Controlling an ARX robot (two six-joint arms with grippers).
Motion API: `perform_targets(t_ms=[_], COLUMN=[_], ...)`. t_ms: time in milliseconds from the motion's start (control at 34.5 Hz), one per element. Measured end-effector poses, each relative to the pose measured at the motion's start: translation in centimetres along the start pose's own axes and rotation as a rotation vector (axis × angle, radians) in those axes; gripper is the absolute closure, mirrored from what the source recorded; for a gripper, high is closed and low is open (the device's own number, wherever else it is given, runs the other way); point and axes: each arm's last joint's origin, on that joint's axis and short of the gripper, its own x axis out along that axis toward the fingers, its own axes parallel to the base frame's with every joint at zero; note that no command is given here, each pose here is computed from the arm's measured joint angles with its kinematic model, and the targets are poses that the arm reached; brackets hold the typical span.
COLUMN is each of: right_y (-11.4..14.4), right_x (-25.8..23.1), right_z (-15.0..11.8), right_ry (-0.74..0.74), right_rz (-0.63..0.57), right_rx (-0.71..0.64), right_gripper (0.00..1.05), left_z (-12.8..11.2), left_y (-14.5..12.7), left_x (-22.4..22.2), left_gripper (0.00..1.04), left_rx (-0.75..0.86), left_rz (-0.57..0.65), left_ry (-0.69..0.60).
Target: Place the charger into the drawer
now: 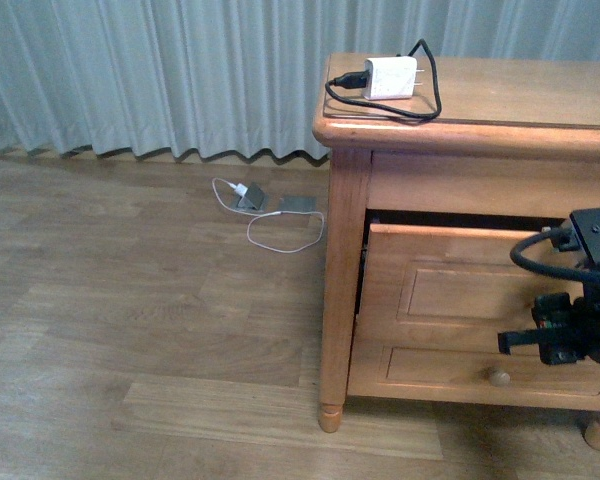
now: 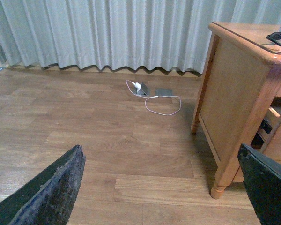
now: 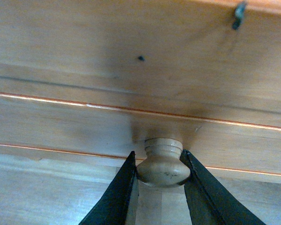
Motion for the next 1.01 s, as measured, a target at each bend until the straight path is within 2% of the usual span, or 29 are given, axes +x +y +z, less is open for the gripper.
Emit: perform_targets(t_ms=[232,492,608,869,927,1014], right_y=[-0.7,-0.8,-0.9,-2.1,-2.4,-2.8], right_x=[-5.7,-9.5,-11.0,-16.4,-17.6,-19.2], right_z=[-2.1,-3.6,-3.5,0.0,0.6,1.3], right_ry=[0.109,0.165,0.167,0.092,0.070,0.033], right_rz=[0.100,0.141,0.166,0.259,0.274,0.287], right_rx=[0.027,0.036,0.050,0.123,0.140,0.156], right_gripper=[0.82,0.82,0.62,0.10,0.07,0.09], left_z=[0.0,0.0,0.0,0.0,0.0,0.0], left_y=[0.0,0.0,0.0,0.0,0.0,0.0], left_x=[0.0,0.0,0.0,0.0,0.0,0.0], left_gripper=[0.06,0.06,0.06,0.06,0.06,0.06], left_rx=[0.000,0.000,0.000,0.000,0.000,0.000], left_rz=[0.000,0.000,0.000,0.000,0.000,0.000], left_ry=[0.000,0.000,0.000,0.000,0.000,0.000])
